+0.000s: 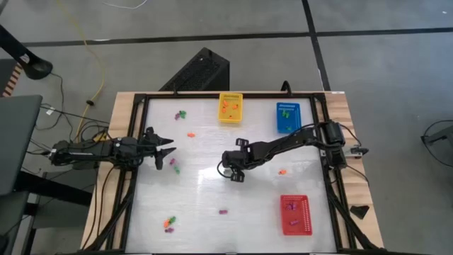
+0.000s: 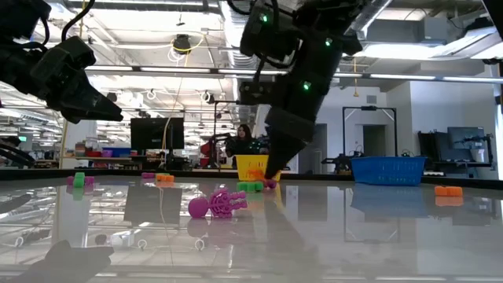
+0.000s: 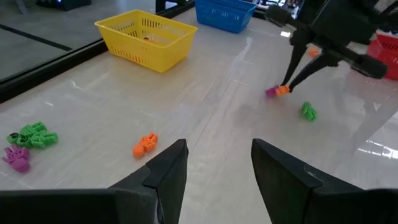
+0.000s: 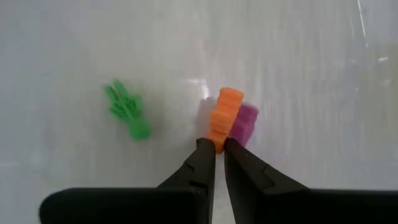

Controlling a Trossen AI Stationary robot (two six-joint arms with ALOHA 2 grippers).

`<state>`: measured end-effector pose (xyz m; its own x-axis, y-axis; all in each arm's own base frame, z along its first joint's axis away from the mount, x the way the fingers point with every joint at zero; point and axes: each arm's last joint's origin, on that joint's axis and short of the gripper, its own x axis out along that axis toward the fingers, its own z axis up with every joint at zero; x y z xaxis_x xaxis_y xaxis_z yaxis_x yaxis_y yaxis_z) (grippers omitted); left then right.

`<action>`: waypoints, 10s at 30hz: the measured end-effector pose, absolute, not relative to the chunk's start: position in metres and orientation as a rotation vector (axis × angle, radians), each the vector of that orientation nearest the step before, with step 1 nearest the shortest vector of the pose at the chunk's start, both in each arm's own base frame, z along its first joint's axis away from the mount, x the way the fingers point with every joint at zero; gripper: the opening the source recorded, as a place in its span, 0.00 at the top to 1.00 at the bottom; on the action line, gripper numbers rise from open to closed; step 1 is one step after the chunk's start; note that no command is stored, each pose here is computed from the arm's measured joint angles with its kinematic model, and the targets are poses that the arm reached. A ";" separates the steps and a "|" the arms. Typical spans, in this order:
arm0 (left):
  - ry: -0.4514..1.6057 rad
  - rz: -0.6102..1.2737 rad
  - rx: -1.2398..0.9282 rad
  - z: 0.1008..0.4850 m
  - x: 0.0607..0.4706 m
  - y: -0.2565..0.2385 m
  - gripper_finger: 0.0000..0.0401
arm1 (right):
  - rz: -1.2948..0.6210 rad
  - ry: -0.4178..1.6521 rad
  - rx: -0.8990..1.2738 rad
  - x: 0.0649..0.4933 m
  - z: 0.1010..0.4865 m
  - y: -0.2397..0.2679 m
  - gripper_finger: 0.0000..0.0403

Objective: Sort Halloween decoration
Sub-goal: Put the orange skeleton toy into the yellow bin, then put the violet skeleton toy into the red bin, then put the green skeleton toy into the blue bin

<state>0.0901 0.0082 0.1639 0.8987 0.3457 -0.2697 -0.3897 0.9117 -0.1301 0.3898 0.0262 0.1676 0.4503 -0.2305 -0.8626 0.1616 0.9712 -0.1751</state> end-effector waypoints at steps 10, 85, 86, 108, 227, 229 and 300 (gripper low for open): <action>0.245 0.383 -0.183 0.164 0.090 0.008 0.58 | -0.313 0.965 -0.141 0.412 0.209 -0.033 0.85; 0.245 0.383 -0.183 0.164 0.090 0.008 0.58 | -0.455 0.795 0.038 0.389 0.173 0.088 0.53; 0.245 0.384 -0.183 0.164 0.090 0.008 0.58 | -0.452 0.782 0.044 0.389 0.173 0.088 0.53; 0.245 0.384 -0.183 0.164 0.090 0.008 0.58 | 0.227 0.705 0.059 0.376 0.180 0.188 0.54; 0.245 0.383 -0.183 0.164 0.090 0.008 0.58 | 0.023 0.305 0.195 0.578 0.122 0.036 0.44; 0.245 0.382 -0.183 0.164 0.090 0.008 0.58 | -0.040 0.314 0.156 0.581 0.119 0.043 0.44; 0.245 0.383 -0.183 0.164 0.090 0.008 0.58 | -0.096 0.451 0.056 0.565 0.114 0.000 0.47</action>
